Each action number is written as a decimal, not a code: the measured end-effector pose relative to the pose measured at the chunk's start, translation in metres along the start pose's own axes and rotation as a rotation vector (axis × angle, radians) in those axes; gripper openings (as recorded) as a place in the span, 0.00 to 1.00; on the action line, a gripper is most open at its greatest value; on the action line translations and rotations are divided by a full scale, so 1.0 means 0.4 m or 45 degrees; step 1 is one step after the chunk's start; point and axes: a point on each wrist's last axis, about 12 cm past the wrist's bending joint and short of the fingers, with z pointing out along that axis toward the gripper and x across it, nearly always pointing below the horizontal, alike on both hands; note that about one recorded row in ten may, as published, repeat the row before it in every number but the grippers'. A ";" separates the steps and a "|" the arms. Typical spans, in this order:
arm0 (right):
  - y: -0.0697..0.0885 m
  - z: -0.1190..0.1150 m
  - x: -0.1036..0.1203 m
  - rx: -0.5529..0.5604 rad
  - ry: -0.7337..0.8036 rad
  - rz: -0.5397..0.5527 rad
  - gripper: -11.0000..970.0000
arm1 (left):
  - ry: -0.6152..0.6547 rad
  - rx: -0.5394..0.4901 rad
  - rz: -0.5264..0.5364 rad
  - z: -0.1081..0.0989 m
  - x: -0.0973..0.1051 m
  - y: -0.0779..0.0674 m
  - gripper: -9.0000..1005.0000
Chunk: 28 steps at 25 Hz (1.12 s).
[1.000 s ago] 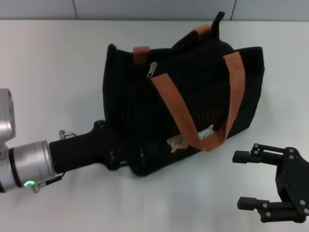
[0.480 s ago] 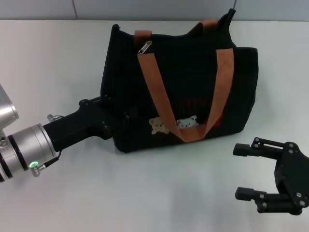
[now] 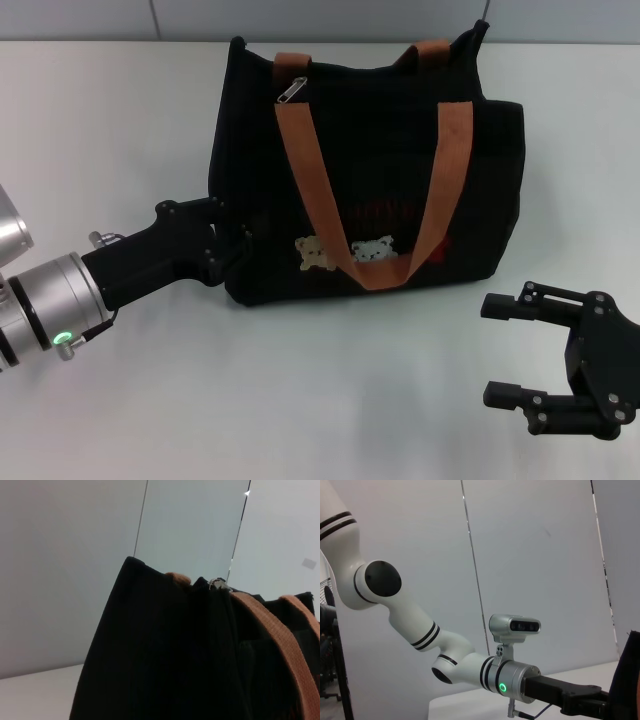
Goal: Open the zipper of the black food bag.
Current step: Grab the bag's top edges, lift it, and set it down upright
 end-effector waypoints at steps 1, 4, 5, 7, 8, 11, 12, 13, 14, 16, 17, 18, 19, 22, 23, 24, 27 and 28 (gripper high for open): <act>0.000 0.000 0.000 0.000 0.000 0.000 0.80 | 0.000 0.000 0.000 0.000 0.000 0.000 0.31; 0.000 0.002 0.000 0.003 -0.004 0.000 0.80 | -0.001 0.000 0.001 -0.002 0.000 0.000 0.27; 0.000 0.003 0.001 0.009 -0.008 0.001 0.80 | -0.001 -0.001 0.001 -0.002 0.000 0.001 0.26; 0.000 0.005 0.002 0.013 -0.008 0.001 0.80 | -0.004 -0.003 0.001 -0.002 -0.001 0.001 0.24; 0.000 0.005 0.002 0.013 -0.008 0.001 0.80 | -0.004 -0.003 0.001 -0.002 -0.001 0.001 0.23; -0.001 0.006 0.003 0.015 -0.007 0.001 0.80 | -0.007 -0.004 0.000 -0.002 -0.002 0.001 0.21; -0.001 0.007 0.003 0.014 -0.007 0.001 0.80 | -0.008 -0.004 0.000 -0.002 -0.002 0.001 0.20; -0.001 0.007 0.002 0.014 -0.007 0.001 0.80 | -0.008 -0.004 0.000 -0.002 -0.002 0.001 0.19; -0.002 0.007 0.002 0.014 -0.007 0.001 0.80 | -0.009 -0.004 0.000 -0.002 -0.002 0.001 0.18; -0.002 0.007 0.002 0.014 -0.007 0.000 0.80 | -0.010 -0.005 -0.001 -0.002 -0.002 0.001 0.17; -0.002 0.008 0.002 0.013 -0.007 0.000 0.80 | -0.011 -0.005 -0.001 -0.002 -0.002 0.001 0.16; -0.003 0.008 0.002 0.013 -0.007 -0.001 0.80 | -0.012 -0.006 -0.001 -0.002 -0.002 0.001 0.16; -0.003 0.008 0.001 0.012 -0.007 -0.001 0.80 | -0.012 -0.005 -0.002 -0.001 -0.002 0.001 0.15; -0.004 0.009 0.000 0.011 -0.007 -0.001 0.80 | -0.012 -0.005 -0.002 -0.001 -0.002 0.001 0.13; -0.005 0.009 0.000 0.011 -0.006 -0.001 0.80 | -0.013 -0.005 -0.002 -0.001 -0.002 0.001 0.13; -0.005 0.010 0.000 0.010 -0.006 -0.001 0.80 | -0.014 -0.004 -0.002 -0.001 -0.003 0.001 0.12; -0.006 0.010 0.000 0.010 -0.006 0.002 0.80 | -0.014 -0.005 0.006 -0.002 -0.006 0.004 0.11; -0.006 0.010 0.000 0.011 -0.006 0.002 0.80 | -0.014 -0.006 0.011 -0.003 -0.007 0.005 0.10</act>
